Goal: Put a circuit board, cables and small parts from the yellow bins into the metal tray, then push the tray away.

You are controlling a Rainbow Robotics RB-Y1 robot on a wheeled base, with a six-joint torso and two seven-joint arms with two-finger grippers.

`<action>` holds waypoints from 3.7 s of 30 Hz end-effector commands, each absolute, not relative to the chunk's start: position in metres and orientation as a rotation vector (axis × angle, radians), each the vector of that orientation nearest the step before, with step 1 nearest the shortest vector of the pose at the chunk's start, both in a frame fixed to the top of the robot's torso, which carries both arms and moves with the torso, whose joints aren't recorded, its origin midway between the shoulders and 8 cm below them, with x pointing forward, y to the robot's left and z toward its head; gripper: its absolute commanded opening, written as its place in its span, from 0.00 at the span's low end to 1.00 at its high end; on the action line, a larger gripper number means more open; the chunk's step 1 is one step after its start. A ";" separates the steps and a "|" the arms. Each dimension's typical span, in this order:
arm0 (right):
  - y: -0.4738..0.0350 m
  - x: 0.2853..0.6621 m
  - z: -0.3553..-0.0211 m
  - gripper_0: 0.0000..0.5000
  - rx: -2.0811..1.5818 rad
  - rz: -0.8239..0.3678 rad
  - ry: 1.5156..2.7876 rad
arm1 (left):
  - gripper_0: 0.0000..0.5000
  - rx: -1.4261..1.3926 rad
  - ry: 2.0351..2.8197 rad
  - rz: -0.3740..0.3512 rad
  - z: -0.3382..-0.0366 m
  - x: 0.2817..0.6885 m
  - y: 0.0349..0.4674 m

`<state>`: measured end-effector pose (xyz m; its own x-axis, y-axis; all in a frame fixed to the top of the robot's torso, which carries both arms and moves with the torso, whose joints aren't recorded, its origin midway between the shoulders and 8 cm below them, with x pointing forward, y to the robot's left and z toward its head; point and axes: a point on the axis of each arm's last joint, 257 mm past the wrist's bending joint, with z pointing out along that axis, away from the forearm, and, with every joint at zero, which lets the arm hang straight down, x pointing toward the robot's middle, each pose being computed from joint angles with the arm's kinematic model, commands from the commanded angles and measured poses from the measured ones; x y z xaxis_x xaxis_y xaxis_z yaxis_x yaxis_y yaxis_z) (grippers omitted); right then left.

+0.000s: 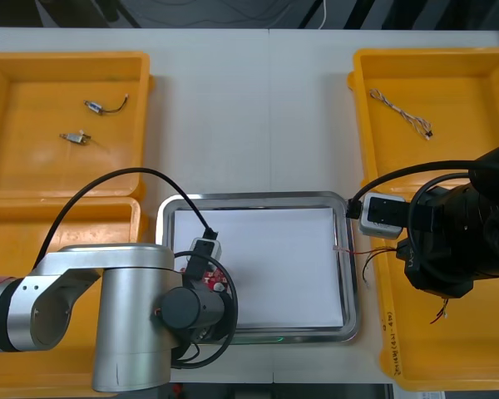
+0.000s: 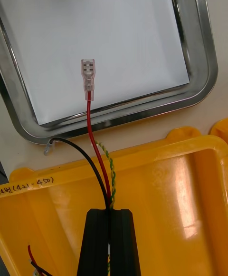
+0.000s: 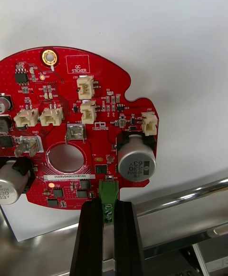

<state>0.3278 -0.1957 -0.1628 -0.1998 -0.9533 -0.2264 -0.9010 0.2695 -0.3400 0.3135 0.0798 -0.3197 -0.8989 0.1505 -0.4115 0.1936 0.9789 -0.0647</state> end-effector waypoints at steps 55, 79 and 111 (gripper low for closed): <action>-0.087 0.334 -0.187 0.00 -1.762 0.017 2.037 | 1.00 -0.099 2.762 -0.197 -0.133 0.434 0.204; -0.069 0.347 -0.281 0.00 -1.792 -0.166 2.133 | 1.00 -0.328 2.664 -0.010 -0.080 0.483 0.369; -0.064 0.357 -0.316 0.00 -1.672 -0.144 2.137 | 1.00 -0.899 2.359 -0.165 -0.092 0.549 0.402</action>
<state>0.3621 -0.0520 -0.3080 -0.1591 -0.9512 -0.2644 -0.9075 0.2464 -0.3401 0.5267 0.4101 -0.1223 -0.6567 -0.6055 -0.4496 -0.5736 0.7881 -0.2236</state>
